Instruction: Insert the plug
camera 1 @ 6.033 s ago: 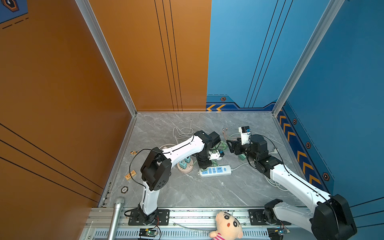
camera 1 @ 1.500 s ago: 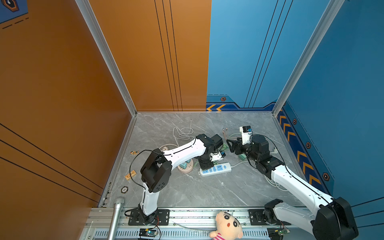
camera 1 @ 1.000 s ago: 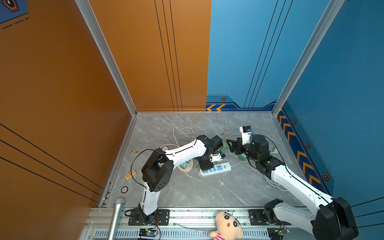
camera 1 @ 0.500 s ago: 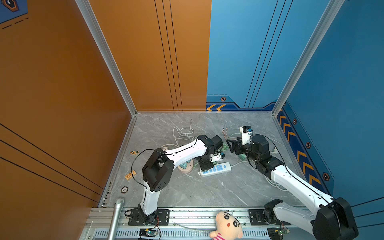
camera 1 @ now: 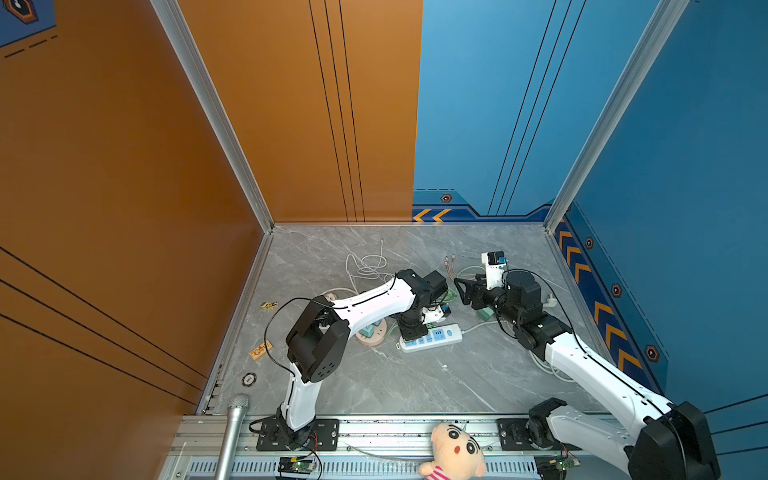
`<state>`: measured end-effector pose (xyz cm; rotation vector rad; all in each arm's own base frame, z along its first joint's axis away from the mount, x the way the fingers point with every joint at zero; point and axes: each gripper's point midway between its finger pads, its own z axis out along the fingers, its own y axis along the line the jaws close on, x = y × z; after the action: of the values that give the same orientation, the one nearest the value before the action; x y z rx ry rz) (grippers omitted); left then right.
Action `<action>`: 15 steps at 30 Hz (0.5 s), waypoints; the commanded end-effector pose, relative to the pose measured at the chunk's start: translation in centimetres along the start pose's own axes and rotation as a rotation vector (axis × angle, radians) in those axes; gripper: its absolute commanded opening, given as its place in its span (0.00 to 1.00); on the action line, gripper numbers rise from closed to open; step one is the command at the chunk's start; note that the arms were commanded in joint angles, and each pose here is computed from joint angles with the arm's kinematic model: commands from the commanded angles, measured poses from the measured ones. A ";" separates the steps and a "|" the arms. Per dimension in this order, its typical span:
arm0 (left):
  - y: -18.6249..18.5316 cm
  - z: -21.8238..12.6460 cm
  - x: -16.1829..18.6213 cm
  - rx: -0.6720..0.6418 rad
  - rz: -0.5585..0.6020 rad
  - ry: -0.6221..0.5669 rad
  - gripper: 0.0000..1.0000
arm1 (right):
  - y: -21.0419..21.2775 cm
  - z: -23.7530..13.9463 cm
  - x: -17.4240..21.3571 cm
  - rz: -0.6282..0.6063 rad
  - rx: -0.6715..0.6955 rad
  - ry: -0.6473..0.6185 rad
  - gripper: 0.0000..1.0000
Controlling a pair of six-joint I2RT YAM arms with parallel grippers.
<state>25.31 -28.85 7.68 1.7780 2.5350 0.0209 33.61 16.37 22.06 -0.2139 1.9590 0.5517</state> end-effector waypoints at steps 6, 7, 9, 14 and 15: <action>1.4 1.0 -0.1 -0.058 0.006 0.030 0.26 | 0.1 -0.5 -0.9 -0.009 0.006 -0.011 0.78; 1.5 1.0 -0.1 -0.061 0.008 0.030 0.28 | 0.1 -0.5 -1.0 -0.010 0.006 -0.011 0.78; 1.8 1.0 -0.3 -0.073 0.014 0.031 0.33 | 0.1 -0.5 -1.1 -0.010 0.005 -0.013 0.78; 1.7 0.7 -0.6 -0.054 0.011 0.012 0.43 | 0.1 -0.7 -1.2 -0.015 0.009 -0.014 0.78; 1.5 0.5 -0.8 -0.046 0.008 0.001 0.44 | 0.1 -0.7 -1.1 -0.016 0.010 -0.013 0.78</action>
<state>26.35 -28.69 7.09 1.7856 2.5193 0.0878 33.45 16.28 21.81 -0.2158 1.9716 0.5472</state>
